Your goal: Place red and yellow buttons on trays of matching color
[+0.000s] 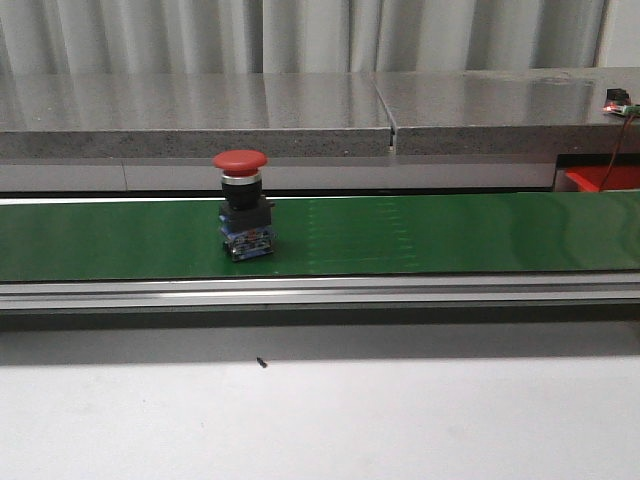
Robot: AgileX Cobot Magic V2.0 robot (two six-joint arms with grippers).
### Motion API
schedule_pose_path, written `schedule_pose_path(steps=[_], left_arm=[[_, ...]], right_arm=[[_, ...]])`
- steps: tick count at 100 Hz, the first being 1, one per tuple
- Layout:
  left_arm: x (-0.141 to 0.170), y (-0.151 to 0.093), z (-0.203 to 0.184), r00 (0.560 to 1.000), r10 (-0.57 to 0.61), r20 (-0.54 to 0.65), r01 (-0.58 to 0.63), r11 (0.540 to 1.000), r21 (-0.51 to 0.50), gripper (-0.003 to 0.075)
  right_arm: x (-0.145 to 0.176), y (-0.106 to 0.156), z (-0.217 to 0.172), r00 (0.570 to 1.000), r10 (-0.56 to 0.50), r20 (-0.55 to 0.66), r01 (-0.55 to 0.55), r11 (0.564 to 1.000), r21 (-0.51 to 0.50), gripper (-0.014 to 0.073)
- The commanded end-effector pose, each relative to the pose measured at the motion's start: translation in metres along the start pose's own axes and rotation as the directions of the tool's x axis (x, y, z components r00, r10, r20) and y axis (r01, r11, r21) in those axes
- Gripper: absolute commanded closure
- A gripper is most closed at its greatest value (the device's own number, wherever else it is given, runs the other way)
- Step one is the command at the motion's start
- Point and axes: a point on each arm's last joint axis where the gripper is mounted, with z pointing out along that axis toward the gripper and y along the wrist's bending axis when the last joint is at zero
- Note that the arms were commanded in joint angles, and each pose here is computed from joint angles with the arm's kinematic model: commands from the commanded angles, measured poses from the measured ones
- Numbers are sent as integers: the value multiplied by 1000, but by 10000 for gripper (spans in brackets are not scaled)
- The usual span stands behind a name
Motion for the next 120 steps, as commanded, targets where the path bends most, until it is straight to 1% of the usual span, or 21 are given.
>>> schedule_pose_path(steps=[1, 13, 42, 50, 61, 76, 95, 111, 120], left_arm=[[-12, -2, -5, 997, -5, 80, 4, 1000, 17, 741], [-12, -2, -5, 997, -5, 80, 4, 1000, 17, 741], [-12, -2, -5, 997, -5, 80, 4, 1000, 17, 741], [-12, -2, -5, 997, -5, 80, 4, 1000, 17, 741], [-12, -2, -5, 997, -5, 80, 4, 1000, 17, 741], [-12, -2, -5, 997, -5, 80, 4, 1000, 17, 741], [-12, -2, -5, 997, -5, 80, 4, 1000, 17, 741], [-12, -2, -5, 997, -5, 80, 4, 1000, 17, 741], [-12, -2, -5, 997, -5, 80, 4, 1000, 17, 741]], right_arm=[[-20, 7, -56, 990, -6, 142, 9, 1000, -22, 78], [-19, 16, -78, 988, -22, 152, 27, 999, -34, 78], [-4, 55, -121, 986, -102, 134, 114, 990, -85, 78], [4, 64, -129, 983, -122, 138, 136, 986, -97, 91], [19, 79, -142, 974, -152, 169, 172, 978, -116, 146], [41, 96, -154, 965, -191, 179, 218, 965, -146, 155], [65, 120, -170, 949, -259, 179, 292, 937, -193, 159], [83, 146, -178, 926, -347, 145, 374, 894, -247, 159], [93, 163, -181, 904, -407, 132, 428, 860, -278, 159]])
